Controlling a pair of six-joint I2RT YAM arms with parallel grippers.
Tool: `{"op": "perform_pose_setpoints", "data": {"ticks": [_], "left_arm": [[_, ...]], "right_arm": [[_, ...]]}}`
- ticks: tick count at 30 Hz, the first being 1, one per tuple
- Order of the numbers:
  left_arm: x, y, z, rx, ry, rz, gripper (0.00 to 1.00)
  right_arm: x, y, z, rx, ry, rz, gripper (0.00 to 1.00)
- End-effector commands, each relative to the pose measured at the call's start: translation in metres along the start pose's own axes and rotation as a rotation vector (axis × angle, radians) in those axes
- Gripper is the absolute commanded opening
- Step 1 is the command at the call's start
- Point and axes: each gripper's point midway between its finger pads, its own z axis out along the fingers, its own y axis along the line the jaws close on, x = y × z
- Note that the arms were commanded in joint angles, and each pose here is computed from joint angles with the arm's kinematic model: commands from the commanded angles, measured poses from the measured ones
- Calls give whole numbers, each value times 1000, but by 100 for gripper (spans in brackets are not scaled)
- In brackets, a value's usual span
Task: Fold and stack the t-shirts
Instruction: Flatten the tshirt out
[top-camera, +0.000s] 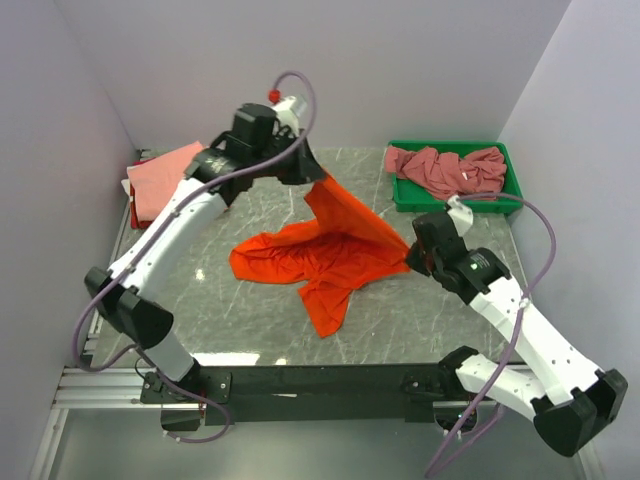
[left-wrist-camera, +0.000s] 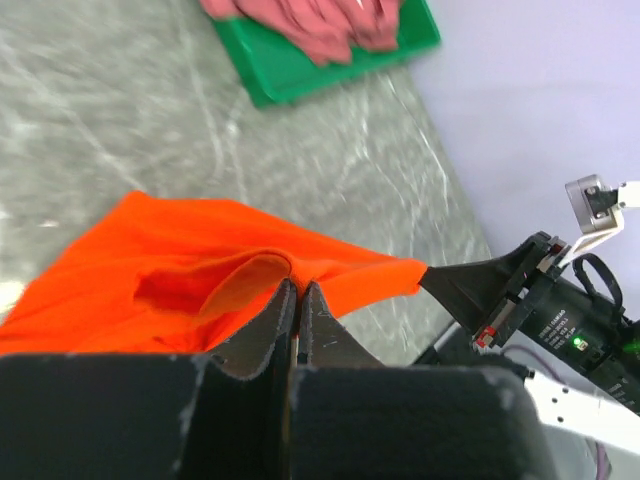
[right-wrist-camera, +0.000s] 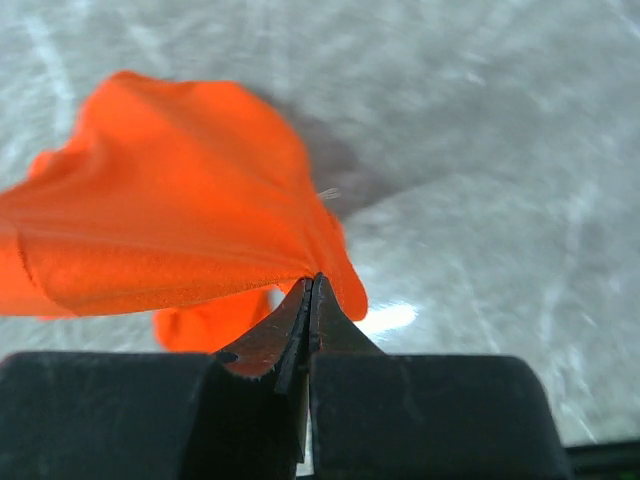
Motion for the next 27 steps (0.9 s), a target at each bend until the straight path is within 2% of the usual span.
{"op": "perform_pose_setpoints", "data": {"ticks": [1, 7, 8, 10, 11, 12, 14, 15, 20, 22, 27], "left_arm": [[7, -18, 30, 69, 9, 17, 0], [84, -58, 76, 239, 264, -1, 3], [96, -61, 80, 254, 299, -8, 5], [124, -69, 89, 294, 381, -27, 14], [130, -70, 92, 300, 393, -41, 22], [140, -67, 94, 295, 423, -58, 39], [144, -60, 95, 269, 430, -69, 48], [137, -56, 93, 253, 411, -67, 59], [96, -13, 70, 166, 301, -148, 65], [75, 27, 62, 88, 224, -199, 66], [82, 137, 27, -139, 196, -308, 67]], "right_arm": [[7, -49, -6, 167, -35, 79, 0], [8, -72, -14, 265, -47, 89, 1], [5, -73, -16, 268, -53, 89, 7], [-2, -68, -19, 253, -70, 83, 18], [-7, -63, -18, 232, -84, 87, 35], [-9, -58, -18, 213, -88, 82, 43], [-15, -44, -15, 155, -91, 64, 56], [-14, -40, -13, 139, -86, 57, 57], [-8, -6, 6, 25, -22, 7, 59], [-2, 10, 15, -40, 8, -14, 59], [13, 25, 35, -83, 67, -59, 61]]}}
